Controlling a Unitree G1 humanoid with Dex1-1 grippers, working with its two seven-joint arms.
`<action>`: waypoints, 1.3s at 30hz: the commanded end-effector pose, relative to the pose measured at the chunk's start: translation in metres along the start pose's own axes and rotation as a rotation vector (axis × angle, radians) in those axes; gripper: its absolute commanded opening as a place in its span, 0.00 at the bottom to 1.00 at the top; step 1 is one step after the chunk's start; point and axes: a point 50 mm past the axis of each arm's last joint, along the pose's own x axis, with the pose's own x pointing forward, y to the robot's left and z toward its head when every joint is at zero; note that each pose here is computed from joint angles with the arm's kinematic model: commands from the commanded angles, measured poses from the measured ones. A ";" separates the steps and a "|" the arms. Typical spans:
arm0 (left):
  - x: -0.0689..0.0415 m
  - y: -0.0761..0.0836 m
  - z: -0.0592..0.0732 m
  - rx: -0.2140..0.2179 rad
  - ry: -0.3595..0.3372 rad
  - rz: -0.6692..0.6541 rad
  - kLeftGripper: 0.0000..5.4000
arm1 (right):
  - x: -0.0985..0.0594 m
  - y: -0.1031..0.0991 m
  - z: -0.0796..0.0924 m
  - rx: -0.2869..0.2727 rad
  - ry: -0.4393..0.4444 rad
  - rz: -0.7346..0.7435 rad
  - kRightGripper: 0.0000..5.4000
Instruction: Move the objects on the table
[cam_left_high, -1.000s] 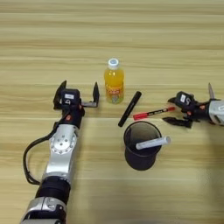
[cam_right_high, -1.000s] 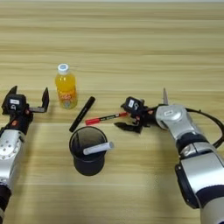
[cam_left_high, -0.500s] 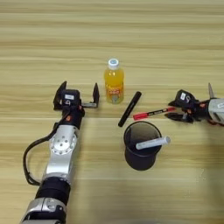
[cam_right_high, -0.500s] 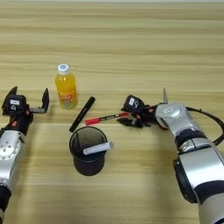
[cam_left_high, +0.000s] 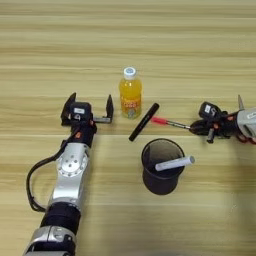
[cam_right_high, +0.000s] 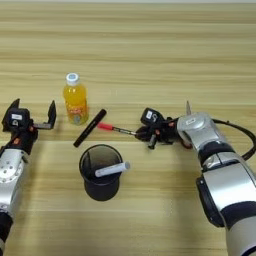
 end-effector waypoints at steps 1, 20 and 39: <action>0.000 -0.001 0.001 -0.002 -0.002 0.000 1.00 | 0.003 0.018 -0.029 0.044 0.137 0.099 0.08; 0.002 0.000 0.001 -0.001 0.001 0.002 1.00 | -0.035 0.014 -0.046 0.021 0.077 0.117 0.08; 0.003 0.002 0.000 0.002 0.003 0.001 1.00 | -0.087 0.017 -0.061 0.383 -0.206 -0.283 0.08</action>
